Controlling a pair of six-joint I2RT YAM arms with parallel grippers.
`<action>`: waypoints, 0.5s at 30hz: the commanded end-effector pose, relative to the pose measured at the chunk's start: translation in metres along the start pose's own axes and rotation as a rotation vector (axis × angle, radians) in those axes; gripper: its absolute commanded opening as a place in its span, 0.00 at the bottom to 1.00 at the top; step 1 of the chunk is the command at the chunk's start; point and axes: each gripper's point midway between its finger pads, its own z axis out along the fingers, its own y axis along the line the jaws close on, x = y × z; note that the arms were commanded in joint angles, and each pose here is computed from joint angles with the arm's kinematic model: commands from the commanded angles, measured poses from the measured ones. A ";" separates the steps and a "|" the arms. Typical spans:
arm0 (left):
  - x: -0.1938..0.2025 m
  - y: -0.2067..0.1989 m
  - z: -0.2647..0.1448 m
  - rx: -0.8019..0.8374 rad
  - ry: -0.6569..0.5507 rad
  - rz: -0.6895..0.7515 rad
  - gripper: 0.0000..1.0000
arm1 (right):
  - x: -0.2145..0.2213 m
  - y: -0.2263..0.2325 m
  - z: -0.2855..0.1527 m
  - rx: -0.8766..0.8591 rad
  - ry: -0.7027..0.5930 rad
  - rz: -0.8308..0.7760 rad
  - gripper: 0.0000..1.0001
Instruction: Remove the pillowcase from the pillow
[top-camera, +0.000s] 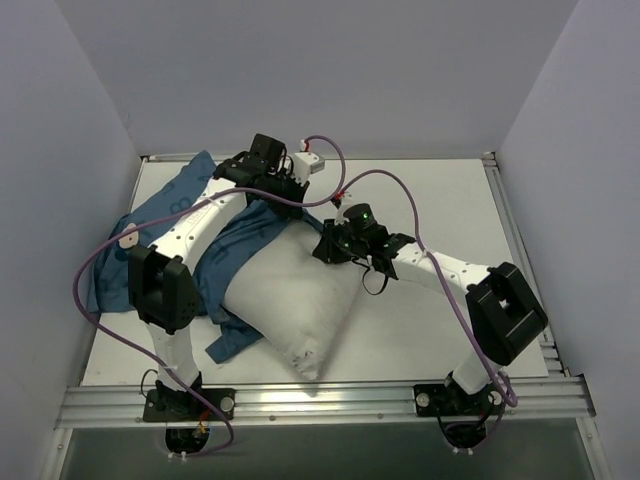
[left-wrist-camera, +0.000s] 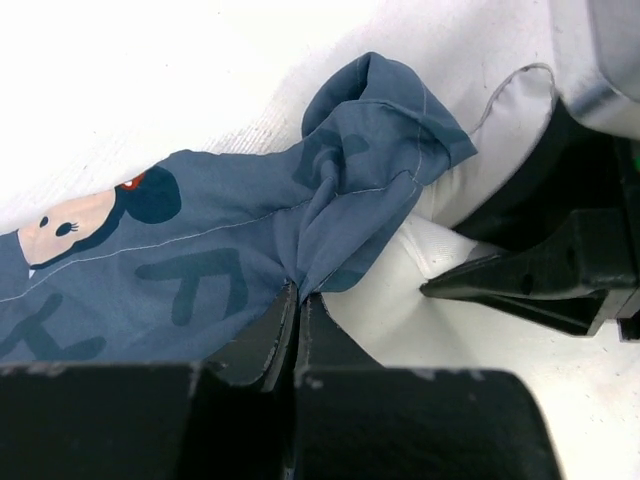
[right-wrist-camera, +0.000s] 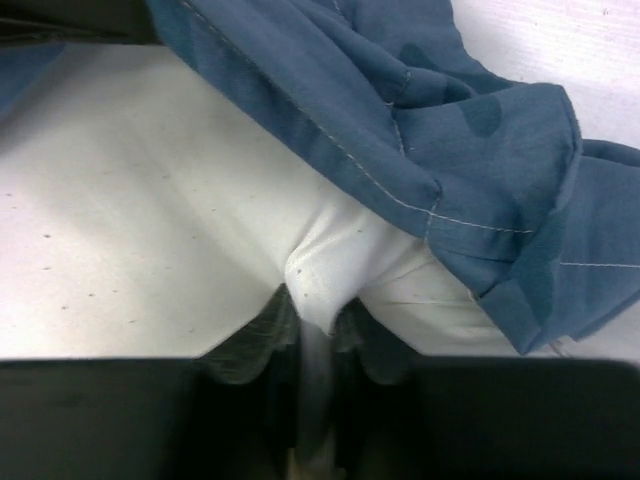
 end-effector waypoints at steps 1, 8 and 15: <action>-0.025 0.005 0.000 -0.030 -0.061 0.017 0.02 | 0.052 -0.023 0.003 0.066 0.157 -0.008 0.05; -0.027 0.055 0.032 -0.227 -0.019 -0.028 0.02 | 0.031 -0.020 -0.020 0.105 0.107 -0.051 0.00; -0.012 0.184 0.017 -0.623 0.055 -0.087 0.02 | 0.047 -0.031 -0.051 0.158 0.136 -0.076 0.00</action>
